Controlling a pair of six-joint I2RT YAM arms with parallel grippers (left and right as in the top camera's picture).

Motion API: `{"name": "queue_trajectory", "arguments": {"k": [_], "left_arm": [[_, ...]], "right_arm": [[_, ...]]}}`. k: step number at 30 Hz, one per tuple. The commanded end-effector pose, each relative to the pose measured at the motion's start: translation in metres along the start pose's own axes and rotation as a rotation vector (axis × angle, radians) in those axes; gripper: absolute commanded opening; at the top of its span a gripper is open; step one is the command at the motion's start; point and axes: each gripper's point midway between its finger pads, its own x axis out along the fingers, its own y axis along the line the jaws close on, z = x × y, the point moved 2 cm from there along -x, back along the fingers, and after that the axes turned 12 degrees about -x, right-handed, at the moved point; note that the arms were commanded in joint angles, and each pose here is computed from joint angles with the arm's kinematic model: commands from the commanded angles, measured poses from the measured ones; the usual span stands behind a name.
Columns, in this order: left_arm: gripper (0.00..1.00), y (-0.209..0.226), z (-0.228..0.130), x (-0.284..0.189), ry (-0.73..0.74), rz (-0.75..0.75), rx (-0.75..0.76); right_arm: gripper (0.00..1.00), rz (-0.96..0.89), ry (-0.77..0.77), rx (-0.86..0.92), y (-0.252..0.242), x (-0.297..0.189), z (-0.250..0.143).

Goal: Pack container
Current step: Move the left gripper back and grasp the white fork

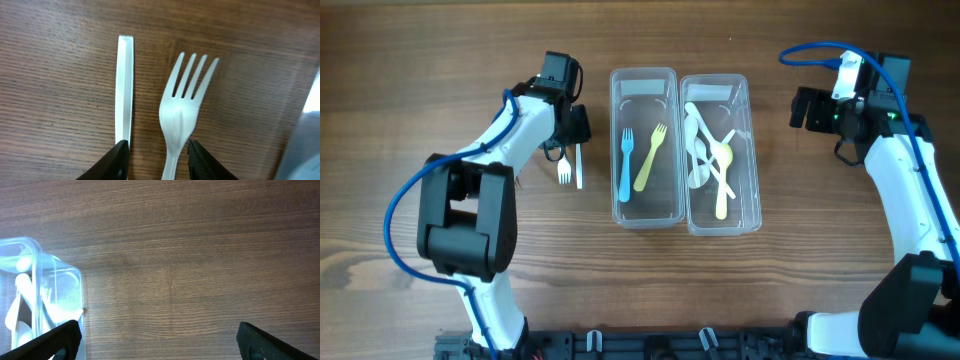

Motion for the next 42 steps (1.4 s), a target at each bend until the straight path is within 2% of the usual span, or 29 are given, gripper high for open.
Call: {"name": "queue_trajectory", "arguments": {"k": [1, 10, 13, 23, 26, 32, 37, 42], "left_arm": [[0.37, 0.004, -0.005, 0.011, 0.022, 0.014, 0.058], [0.38, 0.001, -0.005, 0.012, 0.023, -0.003, 0.085], [0.38, -0.006, -0.008, 0.012, 0.044, -0.044, 0.137], [0.38, -0.005, -0.014, 0.015, 0.059, -0.05, 0.138], [0.36, -0.005, -0.014, 0.016, 0.06, -0.05, 0.138], [0.2, -0.004, -0.015, 0.017, 0.058, -0.051, 0.138], [0.2, -0.005, -0.015, 0.017, 0.058, -0.052, 0.14], [0.25, -0.007, -0.017, 0.017, 0.06, -0.052, 0.144]], "right_arm": [[1.0, -0.012, -0.008, -0.017, -0.002, -0.004, 0.0], [1.0, -0.012, -0.008, -0.017, -0.002, -0.004, 0.0], [1.0, -0.012, -0.008, -0.017, -0.002, -0.004, 0.0], [1.0, -0.013, -0.008, -0.017, -0.002, -0.004, 0.0], [1.0, -0.013, -0.008, -0.017, -0.002, -0.004, 0.0], [1.0, -0.012, -0.008, -0.017, -0.002, -0.004, 0.0], [1.0, -0.012, -0.008, -0.017, -0.002, -0.004, 0.0], [1.0, -0.013, -0.008, -0.017, -0.002, -0.004, 0.0]]}}
